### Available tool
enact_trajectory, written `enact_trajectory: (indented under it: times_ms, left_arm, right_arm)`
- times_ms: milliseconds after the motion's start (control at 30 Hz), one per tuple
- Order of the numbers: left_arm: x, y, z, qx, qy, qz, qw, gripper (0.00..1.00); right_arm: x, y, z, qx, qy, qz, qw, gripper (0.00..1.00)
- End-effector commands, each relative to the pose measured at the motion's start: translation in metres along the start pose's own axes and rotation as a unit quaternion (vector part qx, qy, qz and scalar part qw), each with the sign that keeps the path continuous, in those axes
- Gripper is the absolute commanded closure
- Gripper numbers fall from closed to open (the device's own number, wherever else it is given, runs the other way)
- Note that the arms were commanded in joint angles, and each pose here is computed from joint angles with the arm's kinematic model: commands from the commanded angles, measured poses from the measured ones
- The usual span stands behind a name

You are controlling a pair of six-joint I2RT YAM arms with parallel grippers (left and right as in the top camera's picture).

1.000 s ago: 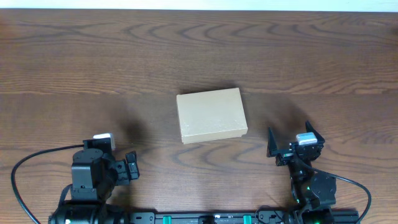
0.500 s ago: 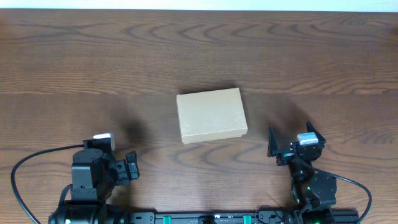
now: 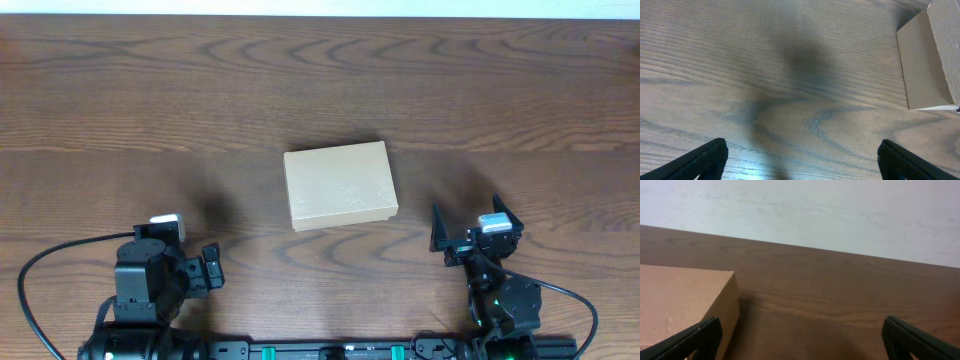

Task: Pack container

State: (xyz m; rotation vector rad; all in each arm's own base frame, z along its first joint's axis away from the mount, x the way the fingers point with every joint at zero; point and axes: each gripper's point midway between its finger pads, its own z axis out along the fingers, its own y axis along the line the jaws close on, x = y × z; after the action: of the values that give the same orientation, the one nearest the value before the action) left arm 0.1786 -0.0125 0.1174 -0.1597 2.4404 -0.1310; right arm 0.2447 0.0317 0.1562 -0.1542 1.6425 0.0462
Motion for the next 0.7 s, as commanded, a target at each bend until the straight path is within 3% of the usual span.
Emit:
enact_trajectory:
  times_ms: [0, 300, 433, 667]
  left_arm:
    - [0.000, 0.001, 0.000, -0.002, -0.002, 0.010, 1.000, 0.05]
    - [-0.004, 0.004, -0.001, -0.011, -0.012, 0.017, 1.000, 0.05]
    - [-0.034, -0.001, -0.003, 0.002, -0.103, 0.022, 0.994, 0.05]
    - [-0.073, -0.003, -0.004, 0.013, -0.276, 0.029, 0.961, 0.05]
  right_arm:
    - [0.001, -0.002, 0.000, 0.004, 0.001, 0.006, 1.000, 0.01]
    - [0.001, -0.002, 0.000, 0.004, 0.001, 0.006, 1.000, 0.01]
    - [0.001, -0.002, 0.000, 0.004, 0.001, 0.006, 1.000, 0.01]
    - [0.001, -0.002, 0.000, 0.004, 0.001, 0.006, 1.000, 0.01]
